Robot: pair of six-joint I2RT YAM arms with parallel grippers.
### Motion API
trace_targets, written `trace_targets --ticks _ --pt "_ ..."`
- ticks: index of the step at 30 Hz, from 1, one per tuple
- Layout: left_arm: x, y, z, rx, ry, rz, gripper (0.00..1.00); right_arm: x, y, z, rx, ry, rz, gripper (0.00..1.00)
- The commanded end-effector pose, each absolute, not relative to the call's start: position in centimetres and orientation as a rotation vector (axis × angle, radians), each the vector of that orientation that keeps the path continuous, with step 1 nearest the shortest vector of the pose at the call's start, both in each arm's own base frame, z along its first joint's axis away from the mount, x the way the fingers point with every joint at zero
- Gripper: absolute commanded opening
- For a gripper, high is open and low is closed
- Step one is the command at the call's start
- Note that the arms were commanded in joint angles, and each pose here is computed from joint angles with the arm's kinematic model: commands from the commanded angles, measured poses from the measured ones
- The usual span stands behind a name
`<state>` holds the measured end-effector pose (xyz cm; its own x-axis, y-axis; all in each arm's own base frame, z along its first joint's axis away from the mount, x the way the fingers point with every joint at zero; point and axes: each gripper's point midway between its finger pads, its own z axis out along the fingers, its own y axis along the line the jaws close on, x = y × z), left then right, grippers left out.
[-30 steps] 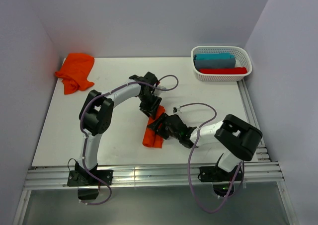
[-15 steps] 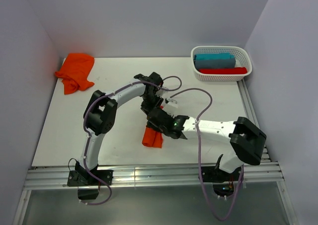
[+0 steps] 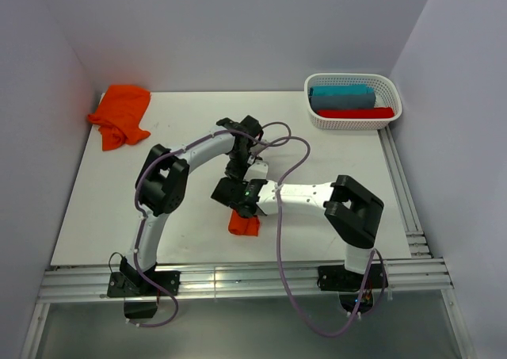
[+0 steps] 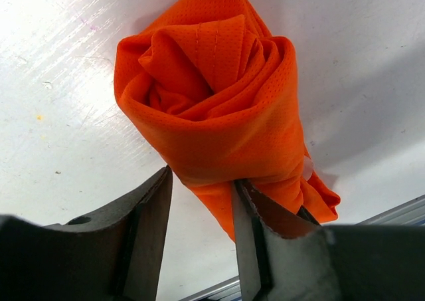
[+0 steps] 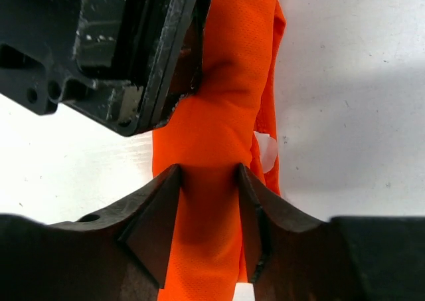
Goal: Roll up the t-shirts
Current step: Roll the tshirt, then place the rolled tshirt into the container
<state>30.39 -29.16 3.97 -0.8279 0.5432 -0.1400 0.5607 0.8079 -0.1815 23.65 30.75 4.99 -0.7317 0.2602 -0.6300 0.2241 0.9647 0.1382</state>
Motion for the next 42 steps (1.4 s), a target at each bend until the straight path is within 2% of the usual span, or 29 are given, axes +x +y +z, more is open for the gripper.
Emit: trace_targets --ticks 1,5,6,9,12,21,29,35,38,42 --pt "31.0 -28.7 1.4 0.914 2.911 -0.213 0.46 23.2 29.1 4.7 0.327 2.41 -0.044 0.45" --pt "31.2 -29.1 1.9 0.928 2.891 -0.237 0.55 22.6 28.6 3.7 0.347 2.424 -0.011 0.41" --pt "31.3 -29.2 2.1 0.929 2.885 -0.246 0.62 22.5 28.6 3.6 0.351 2.428 0.003 0.4" --pt "31.6 -29.9 3.7 0.948 2.843 -0.306 0.72 22.3 28.5 3.1 0.384 2.431 0.045 0.37" --pt "31.6 -30.8 5.3 0.98 2.811 -0.396 0.77 22.0 27.9 2.5 0.401 2.437 0.055 0.37" --pt "31.4 -30.8 9.3 0.97 2.746 -0.719 0.78 21.7 27.8 1.1 0.435 2.437 0.265 0.36" --pt "30.6 -29.3 5.7 0.959 2.809 -0.701 0.77 21.5 27.2 0.5 0.476 2.42 0.408 0.36" --pt "31.5 -28.6 3.1 0.886 2.856 -0.598 0.68 21.4 27.0 0.6 0.491 2.415 0.445 0.38" --pt "31.8 -28.3 2.3 0.838 2.876 -0.538 0.6 21.7 26.9 0.9 0.499 2.413 0.439 0.45" --pt "32.0 -27.7 1.6 0.829 2.887 -0.446 0.58 22.2 26.5 1.7 0.516 2.406 0.399 0.61"
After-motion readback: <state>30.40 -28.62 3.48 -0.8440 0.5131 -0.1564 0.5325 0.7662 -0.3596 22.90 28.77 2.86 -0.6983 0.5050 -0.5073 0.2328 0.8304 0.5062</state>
